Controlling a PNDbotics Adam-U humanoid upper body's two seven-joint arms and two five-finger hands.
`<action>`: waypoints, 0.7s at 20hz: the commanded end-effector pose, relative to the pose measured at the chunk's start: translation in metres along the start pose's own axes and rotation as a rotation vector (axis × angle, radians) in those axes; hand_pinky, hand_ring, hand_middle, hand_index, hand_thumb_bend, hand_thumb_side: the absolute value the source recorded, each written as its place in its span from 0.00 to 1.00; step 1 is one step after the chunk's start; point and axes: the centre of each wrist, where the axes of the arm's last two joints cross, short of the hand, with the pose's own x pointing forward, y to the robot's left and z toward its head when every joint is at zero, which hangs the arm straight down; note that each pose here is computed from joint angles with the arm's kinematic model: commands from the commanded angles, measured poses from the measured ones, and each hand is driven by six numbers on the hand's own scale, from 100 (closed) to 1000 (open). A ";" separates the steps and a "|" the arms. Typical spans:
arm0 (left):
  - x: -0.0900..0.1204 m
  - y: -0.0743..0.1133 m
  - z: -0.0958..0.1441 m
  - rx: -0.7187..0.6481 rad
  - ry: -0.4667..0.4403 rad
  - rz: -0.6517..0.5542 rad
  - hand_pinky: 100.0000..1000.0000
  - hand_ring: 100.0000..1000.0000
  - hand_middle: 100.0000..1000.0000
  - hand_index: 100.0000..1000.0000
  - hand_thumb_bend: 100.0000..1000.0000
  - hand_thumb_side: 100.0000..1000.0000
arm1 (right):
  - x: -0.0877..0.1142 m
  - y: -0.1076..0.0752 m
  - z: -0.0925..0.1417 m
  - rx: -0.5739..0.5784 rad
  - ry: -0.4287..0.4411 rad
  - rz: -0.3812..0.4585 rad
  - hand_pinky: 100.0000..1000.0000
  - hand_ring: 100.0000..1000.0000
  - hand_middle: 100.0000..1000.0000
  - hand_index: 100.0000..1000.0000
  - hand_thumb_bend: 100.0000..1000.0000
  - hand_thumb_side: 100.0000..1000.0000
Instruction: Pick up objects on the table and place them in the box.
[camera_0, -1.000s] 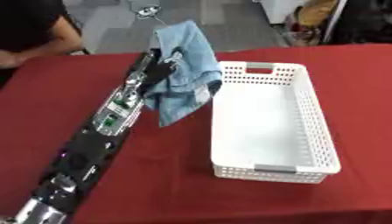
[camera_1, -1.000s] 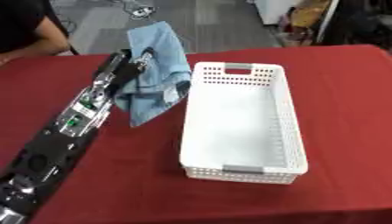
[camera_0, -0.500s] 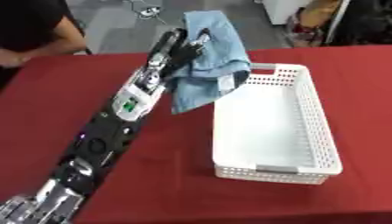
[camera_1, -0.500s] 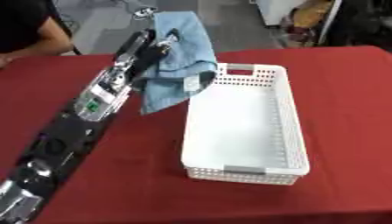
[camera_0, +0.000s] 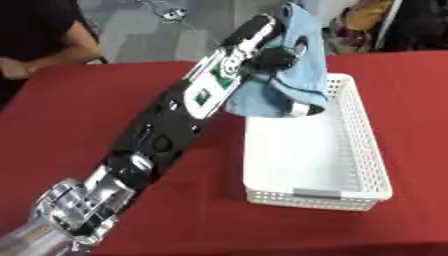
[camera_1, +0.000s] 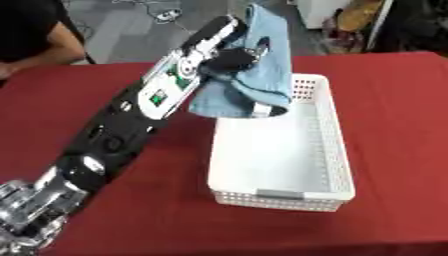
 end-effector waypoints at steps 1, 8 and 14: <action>0.017 0.012 -0.005 -0.036 -0.068 -0.225 0.00 0.00 0.00 0.05 0.00 0.30 | 0.005 0.001 -0.008 0.016 -0.032 -0.006 0.82 0.85 0.82 0.94 0.00 1.00; 0.045 0.018 0.004 -0.261 -0.259 -0.754 0.75 0.79 0.79 0.84 0.78 0.54 | 0.005 0.000 -0.010 0.018 -0.033 -0.008 0.82 0.85 0.82 0.94 0.00 1.00; 0.047 0.027 0.009 -0.321 -0.272 -0.793 0.91 0.89 0.86 0.89 0.81 0.73 | 0.005 0.000 -0.009 0.018 -0.032 -0.004 0.82 0.85 0.82 0.94 0.00 1.00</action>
